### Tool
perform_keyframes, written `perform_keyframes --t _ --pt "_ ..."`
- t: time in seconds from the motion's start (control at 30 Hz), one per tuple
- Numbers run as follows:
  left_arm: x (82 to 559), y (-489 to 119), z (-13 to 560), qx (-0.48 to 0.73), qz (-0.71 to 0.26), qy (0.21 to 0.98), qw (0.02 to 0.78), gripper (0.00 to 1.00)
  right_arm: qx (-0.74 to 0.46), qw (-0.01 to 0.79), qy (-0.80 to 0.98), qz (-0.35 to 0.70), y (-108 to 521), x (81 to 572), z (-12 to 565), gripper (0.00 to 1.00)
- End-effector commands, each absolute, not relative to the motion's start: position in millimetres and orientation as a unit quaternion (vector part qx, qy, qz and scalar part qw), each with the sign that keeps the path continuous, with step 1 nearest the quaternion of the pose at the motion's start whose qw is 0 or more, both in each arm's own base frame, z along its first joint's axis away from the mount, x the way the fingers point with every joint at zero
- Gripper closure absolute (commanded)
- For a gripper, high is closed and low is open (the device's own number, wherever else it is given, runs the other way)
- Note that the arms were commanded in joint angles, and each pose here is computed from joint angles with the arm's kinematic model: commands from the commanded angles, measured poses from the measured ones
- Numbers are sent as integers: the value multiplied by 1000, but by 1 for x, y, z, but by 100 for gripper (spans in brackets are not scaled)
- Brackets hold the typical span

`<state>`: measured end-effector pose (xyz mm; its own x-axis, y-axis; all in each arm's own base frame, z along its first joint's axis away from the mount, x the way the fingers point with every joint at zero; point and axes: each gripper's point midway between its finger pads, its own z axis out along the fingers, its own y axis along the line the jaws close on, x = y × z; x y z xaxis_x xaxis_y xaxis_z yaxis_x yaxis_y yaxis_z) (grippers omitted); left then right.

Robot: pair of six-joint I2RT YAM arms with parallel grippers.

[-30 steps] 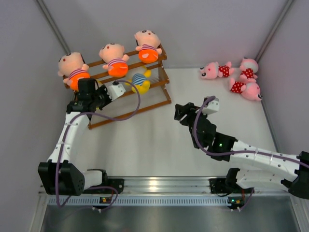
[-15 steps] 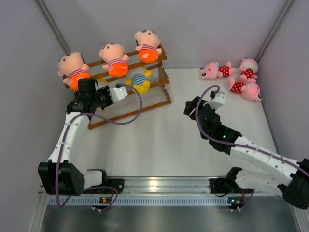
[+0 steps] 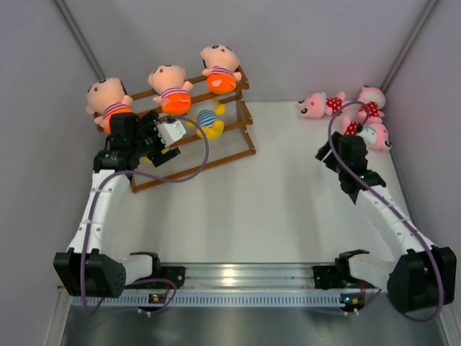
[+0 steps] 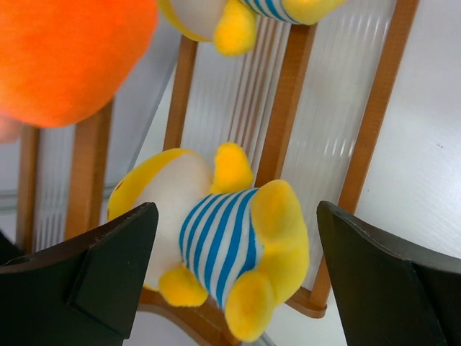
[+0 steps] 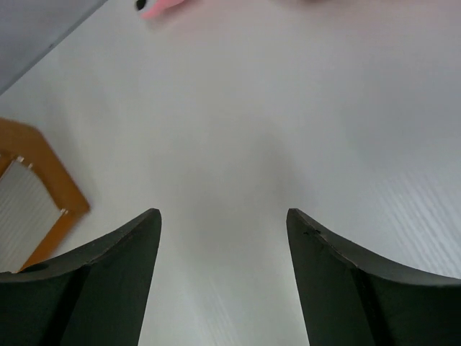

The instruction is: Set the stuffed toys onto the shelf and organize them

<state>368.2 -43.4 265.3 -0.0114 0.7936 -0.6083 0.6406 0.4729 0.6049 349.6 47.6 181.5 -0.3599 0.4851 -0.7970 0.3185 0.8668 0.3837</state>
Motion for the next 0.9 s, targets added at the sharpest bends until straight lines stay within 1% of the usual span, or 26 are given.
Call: perform_keyframes --t 0.0,0.03,0.07,0.13,0.2,0.23,0.3,0.33,0.37,0.4,0.43,0.47,0.53,0.57,0.63,0.67,0.73,0.77,0.87 --pt "357 -42 316 468 90 702 529 2 275 495 819 93 9 360 189 29" --pt "352 -43 320 464 87 704 531 2 284 488 821 85 1 362 183 24" --pt "346 -43 319 455 77 714 526 2 313 491 810 69 -25 365 183 24" --pt "337 -42 326 439 74 725 526 2 340 477 809 56 -43 371 172 19" --pt "325 -39 323 419 65 746 513 2 369 474 797 64 -66 381 171 18" --pt "320 -37 325 411 65 751 513 2 378 453 804 76 -70 387 157 18" --pt "306 -33 326 390 63 770 501 2 410 453 788 74 -99 397 160 18" --pt "301 -31 325 383 61 778 495 2 422 437 791 68 -109 402 146 18" --pt "295 -30 329 371 59 784 494 2 436 444 780 58 -127 408 152 19" --pt "287 -26 322 362 56 801 474 2 443 442 778 50 -135 412 150 19" --pt "282 -25 319 355 53 809 465 2 454 428 781 33 -146 416 135 19" --pt "278 -24 316 340 45 821 456 2 460 437 773 28 -157 424 143 20" --pt "265 -22 306 331 37 841 427 2 473 423 772 22 -168 434 130 21" --pt "260 -22 304 323 32 848 419 2 477 436 763 26 -177 444 139 22" --pt "250 -20 298 313 27 861 401 2 475 444 759 37 -182 461 136 24" --pt "248 -18 297 305 27 866 395 2 471 457 753 45 -185 471 145 24" --pt "244 -17 294 298 27 873 385 2 475 455 751 51 -188 483 139 24" --pt "241 -15 295 292 29 877 381 2 473 468 745 54 -192 493 147 25" --pt "237 -14 301 285 28 881 376 2 481 460 745 44 -202 507 137 25"
